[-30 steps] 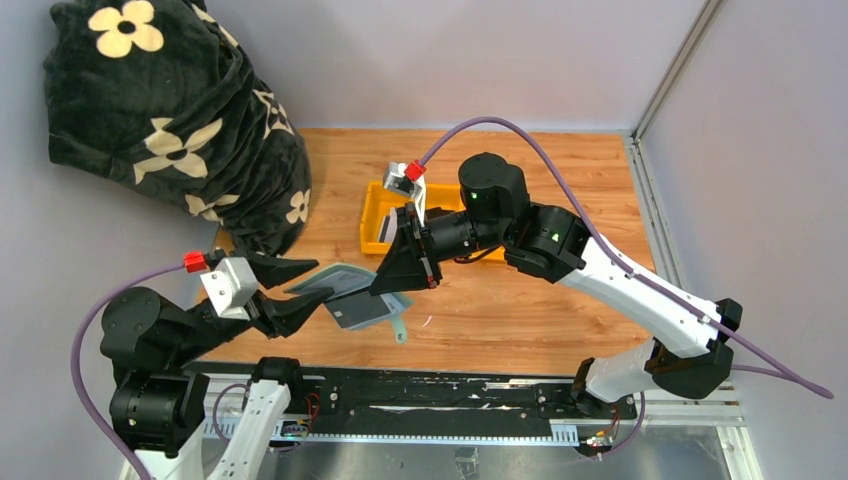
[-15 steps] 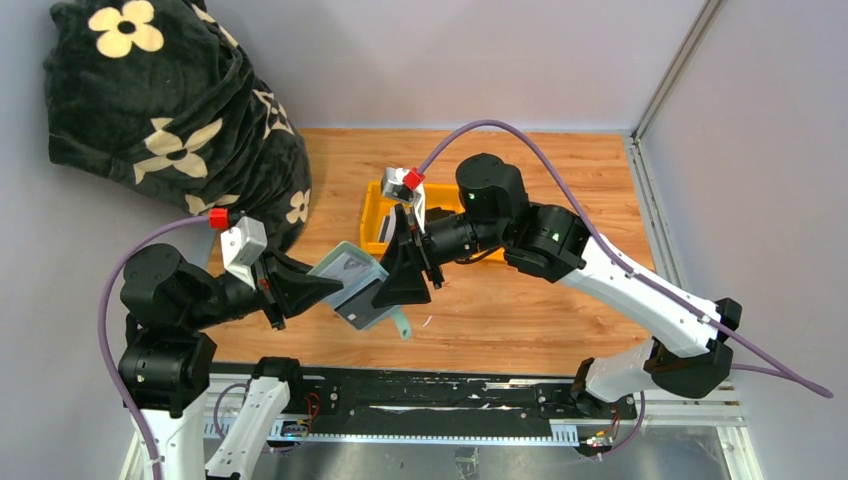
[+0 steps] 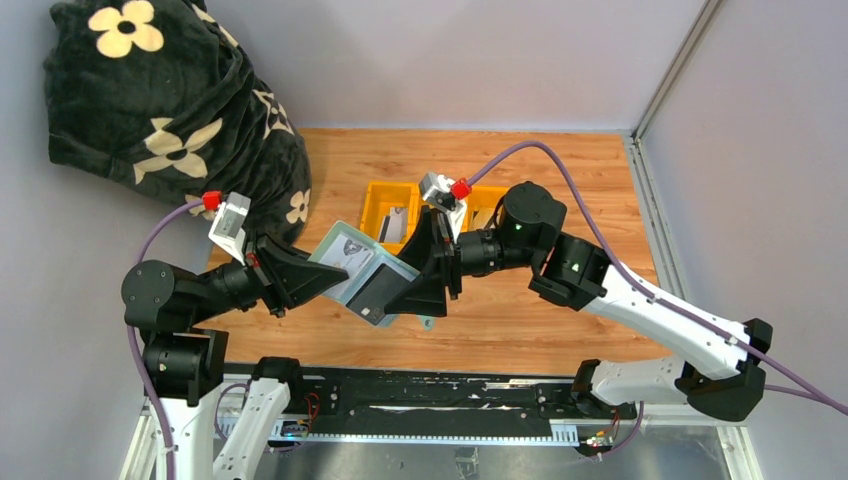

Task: Take the credit cards out of the card holder
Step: Remove the credit card from the card holder.

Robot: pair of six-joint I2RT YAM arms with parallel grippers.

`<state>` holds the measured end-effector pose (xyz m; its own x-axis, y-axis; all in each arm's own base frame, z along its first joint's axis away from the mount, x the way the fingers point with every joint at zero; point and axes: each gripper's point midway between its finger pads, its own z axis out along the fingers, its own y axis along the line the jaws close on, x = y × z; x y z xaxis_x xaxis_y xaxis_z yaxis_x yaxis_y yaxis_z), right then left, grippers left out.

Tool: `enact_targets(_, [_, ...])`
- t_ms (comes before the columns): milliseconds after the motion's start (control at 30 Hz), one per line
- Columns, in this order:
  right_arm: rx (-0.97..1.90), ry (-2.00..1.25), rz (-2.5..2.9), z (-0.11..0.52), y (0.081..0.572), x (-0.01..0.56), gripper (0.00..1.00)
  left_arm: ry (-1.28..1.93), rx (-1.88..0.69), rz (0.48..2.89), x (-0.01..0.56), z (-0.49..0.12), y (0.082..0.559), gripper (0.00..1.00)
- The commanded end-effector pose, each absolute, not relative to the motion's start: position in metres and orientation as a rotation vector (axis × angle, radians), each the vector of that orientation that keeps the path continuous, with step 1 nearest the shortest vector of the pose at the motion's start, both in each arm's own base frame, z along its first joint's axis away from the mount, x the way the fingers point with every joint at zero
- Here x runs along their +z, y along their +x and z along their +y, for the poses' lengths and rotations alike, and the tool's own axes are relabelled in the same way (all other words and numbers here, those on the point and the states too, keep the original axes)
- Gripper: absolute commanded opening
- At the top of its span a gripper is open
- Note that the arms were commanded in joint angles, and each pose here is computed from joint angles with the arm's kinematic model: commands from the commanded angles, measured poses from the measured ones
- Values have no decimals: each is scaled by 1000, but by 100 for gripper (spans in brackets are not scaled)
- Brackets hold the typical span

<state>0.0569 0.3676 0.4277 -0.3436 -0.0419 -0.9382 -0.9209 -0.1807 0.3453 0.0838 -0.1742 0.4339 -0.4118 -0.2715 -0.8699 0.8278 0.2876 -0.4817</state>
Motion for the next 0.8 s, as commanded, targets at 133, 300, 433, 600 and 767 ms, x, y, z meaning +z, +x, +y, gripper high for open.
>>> enact_targets(133, [1726, -1121, 1254, 370, 50, 452, 54, 493, -1443, 1479, 455, -176, 66, 0])
enact_targets(300, [1743, -1131, 1240, 369, 47, 452, 32, 459, -1478, 1500, 453, -177, 65, 0])
enact_targets(433, [1751, -1155, 1240, 368, 44, 450, 16, 420, -1507, 1534, 446, -177, 71, 11])
enact_targets(600, [1739, -1213, 1287, 368, 41, 442, 6, 392, -1521, 1569, 437, -178, 80, 22])
enact_targets(767, [1718, -1265, 1345, 369, 40, 434, 1, 417, -1517, 1569, 437, -178, 80, 25])
